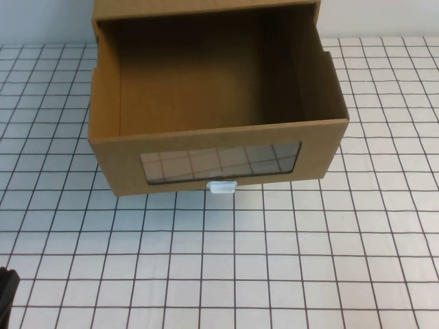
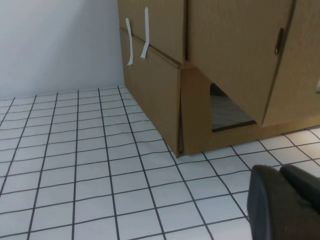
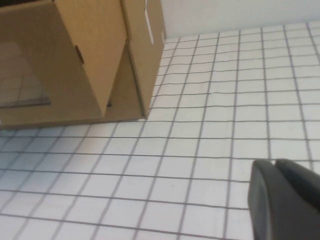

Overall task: Open the shoe box
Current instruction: 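Pull the top drawer of the cardboard box fully open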

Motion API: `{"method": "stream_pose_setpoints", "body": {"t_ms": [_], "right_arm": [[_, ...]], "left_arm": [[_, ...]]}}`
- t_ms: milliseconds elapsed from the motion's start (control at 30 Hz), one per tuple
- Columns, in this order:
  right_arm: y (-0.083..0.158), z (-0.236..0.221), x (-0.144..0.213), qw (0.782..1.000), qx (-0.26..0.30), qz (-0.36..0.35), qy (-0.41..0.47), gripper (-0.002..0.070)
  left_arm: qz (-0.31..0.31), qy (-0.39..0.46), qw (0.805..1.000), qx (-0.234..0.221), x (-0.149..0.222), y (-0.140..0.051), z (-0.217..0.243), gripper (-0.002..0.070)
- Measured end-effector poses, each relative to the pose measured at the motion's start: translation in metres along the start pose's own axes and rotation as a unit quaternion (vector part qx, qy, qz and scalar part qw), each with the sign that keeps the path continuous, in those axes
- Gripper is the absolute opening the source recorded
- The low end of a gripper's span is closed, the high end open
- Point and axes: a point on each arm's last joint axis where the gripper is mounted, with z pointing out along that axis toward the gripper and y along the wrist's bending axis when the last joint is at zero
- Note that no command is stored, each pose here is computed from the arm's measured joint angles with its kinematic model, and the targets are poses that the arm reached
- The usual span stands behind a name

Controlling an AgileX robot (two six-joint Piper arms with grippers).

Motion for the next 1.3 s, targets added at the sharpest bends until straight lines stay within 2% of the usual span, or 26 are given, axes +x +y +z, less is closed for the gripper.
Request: {"method": "stream_pose_setpoints", "body": {"t_ms": [167, 267, 433, 600, 867, 1300], "right_arm": [[-0.006, 0.0, -0.001, 0.994, 0.034, -0.106, -0.006, -0.0013], [-0.011, -0.001, 0.0, 0.991, 0.064, -0.119, -0.018, -0.0013], [-0.02, -0.003, 0.018, 0.986, 0.098, -0.121, -0.059, -0.0013], [-0.024, -0.004, 0.039, 0.988, 0.096, -0.1, -0.075, -0.0013], [-0.028, -0.003, 0.058, 0.992, 0.104, -0.074, 0.024, -0.0013], [-0.028, -0.003, 0.06, 0.991, 0.105, -0.073, 0.034, -0.0014]], "left_arm": [[0.0, 0.0, 1.0, 0.0, 0.0, 0.0, 0.0, -0.0002], [0.0, 0.0, 1.0, 0.0, 0.0, 0.0, 0.0, -0.0002], [0.001, 0.0, 1.0, 0.0, 0.0, 0.0, 0.0, -0.0002], [0.001, 0.0, 1.0, 0.0, 0.0, 0.0, 0.0, -0.0002], [0.002, 0.0, 1.0, 0.0, 0.0, 0.0, 0.0, -0.0002], [0.002, 0.0, 1.0, 0.0, 0.0, 0.0, 0.0, -0.0002]]}}
